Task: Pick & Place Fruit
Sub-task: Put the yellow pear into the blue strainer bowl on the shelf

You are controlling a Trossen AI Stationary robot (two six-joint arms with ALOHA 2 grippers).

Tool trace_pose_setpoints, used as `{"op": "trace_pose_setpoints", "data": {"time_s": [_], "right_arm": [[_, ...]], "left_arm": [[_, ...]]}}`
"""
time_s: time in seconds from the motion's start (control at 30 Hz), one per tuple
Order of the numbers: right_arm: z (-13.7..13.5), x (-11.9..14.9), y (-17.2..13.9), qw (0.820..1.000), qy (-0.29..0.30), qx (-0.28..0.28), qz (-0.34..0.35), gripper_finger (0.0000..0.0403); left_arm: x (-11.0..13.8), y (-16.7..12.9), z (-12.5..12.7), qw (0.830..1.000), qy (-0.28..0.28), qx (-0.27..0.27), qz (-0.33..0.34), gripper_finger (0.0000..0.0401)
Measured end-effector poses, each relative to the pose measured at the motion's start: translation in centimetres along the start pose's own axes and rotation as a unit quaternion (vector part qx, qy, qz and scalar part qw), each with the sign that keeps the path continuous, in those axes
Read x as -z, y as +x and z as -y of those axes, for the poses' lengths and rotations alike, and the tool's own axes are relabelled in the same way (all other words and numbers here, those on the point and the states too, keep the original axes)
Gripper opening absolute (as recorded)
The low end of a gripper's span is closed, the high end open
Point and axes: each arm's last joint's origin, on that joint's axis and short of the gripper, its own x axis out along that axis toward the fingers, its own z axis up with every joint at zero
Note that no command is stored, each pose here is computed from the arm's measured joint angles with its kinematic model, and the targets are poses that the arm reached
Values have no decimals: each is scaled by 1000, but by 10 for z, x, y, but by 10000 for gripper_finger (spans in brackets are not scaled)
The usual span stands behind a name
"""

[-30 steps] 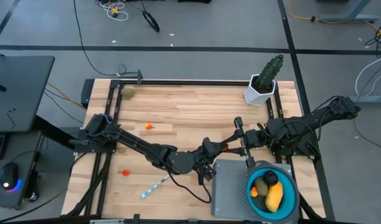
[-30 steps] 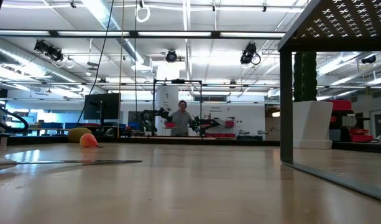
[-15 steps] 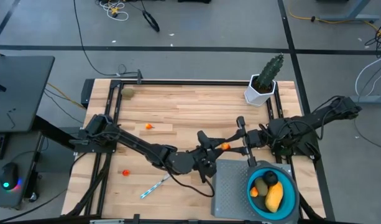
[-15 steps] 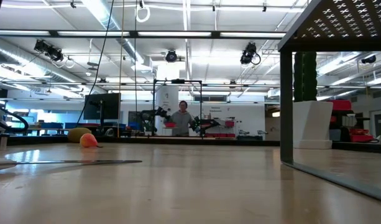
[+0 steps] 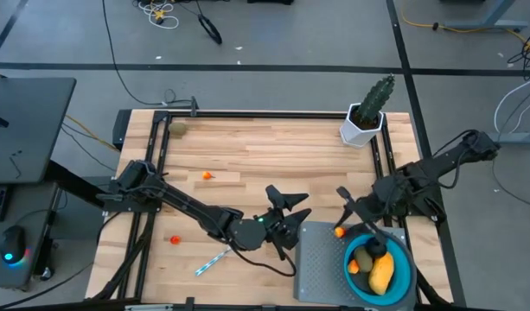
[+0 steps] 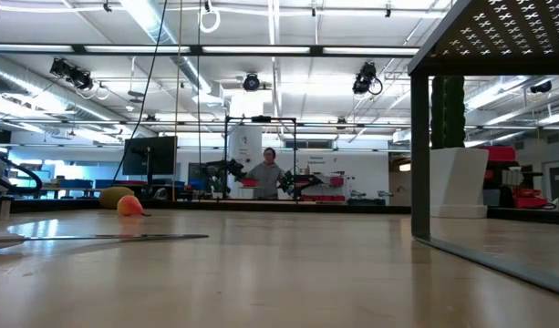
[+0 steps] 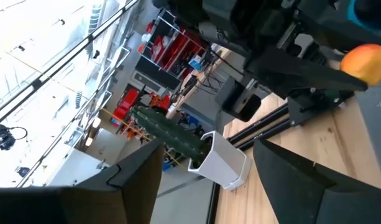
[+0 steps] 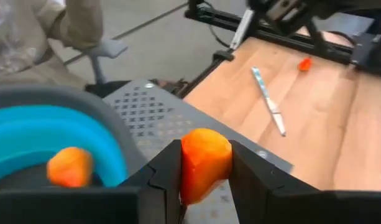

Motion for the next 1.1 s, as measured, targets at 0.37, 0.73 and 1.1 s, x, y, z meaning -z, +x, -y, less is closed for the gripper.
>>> {"op": "trace_pose_setpoints", "data": {"time_s": [0.37,0.73,1.1], "right_arm": [[-27,-22,-11,997,-34,-61,20,113],[-42,-9,-8,993,-35,-100,-45,120],[-41,-7,-2,997,-40,-48,-51,249]], "left_arm": [[2,3,-2,1000,-15,-6,-7,250],[5,3,-4,997,-24,-47,-56,249],[27,21,1,997,-27,18,-71,249]]}}
